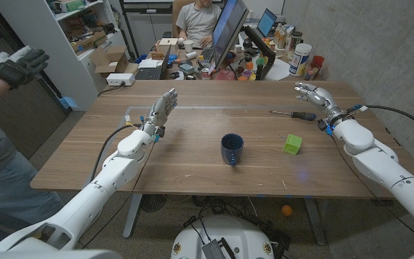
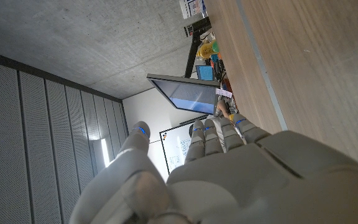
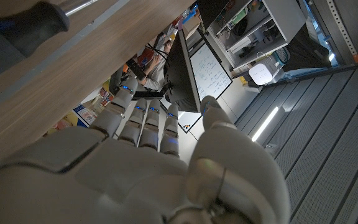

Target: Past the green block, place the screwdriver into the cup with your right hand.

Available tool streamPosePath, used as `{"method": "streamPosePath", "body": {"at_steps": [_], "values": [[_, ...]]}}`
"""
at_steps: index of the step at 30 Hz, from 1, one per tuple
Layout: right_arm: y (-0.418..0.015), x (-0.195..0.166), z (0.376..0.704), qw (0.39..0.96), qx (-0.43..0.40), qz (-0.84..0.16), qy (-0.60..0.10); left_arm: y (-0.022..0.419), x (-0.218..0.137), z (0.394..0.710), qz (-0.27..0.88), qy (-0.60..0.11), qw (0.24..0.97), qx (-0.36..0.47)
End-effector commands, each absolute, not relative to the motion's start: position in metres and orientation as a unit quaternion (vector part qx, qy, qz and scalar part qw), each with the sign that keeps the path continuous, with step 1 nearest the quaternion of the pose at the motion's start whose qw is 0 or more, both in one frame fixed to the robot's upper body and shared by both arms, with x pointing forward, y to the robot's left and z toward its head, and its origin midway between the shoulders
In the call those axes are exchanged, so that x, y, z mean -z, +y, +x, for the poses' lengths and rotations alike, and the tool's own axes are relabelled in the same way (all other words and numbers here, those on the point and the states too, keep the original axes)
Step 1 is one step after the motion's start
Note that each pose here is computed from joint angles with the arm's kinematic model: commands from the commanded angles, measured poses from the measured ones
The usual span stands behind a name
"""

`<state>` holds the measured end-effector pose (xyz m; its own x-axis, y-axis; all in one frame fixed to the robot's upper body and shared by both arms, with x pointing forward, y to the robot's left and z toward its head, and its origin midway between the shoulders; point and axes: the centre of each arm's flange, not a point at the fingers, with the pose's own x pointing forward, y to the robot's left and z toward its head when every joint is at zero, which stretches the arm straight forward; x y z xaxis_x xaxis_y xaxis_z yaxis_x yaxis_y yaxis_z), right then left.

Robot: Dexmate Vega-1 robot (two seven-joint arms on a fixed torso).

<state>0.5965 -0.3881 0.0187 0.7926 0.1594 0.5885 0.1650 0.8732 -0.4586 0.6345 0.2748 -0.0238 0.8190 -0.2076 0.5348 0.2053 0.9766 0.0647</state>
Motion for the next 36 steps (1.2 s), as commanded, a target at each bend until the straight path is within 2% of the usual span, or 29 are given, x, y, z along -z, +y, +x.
{"method": "streamPosePath", "body": {"at_steps": [1, 22, 36], "values": [[-0.402, -0.021, 0.591, 0.900, 0.017, -0.315, -0.300, 0.274, 0.025, 0.630, 0.002, -0.279, 0.954, 0.112], [-0.418, -0.028, 0.585, 0.872, 0.038, -0.412, -0.263, 0.269, 0.024, 0.625, 0.012, -0.276, 0.955, 0.111], [-0.414, -0.034, 0.586, 0.847, 0.052, -0.478, -0.227, 0.267, 0.023, 0.621, 0.015, -0.278, 0.955, 0.105]]}}
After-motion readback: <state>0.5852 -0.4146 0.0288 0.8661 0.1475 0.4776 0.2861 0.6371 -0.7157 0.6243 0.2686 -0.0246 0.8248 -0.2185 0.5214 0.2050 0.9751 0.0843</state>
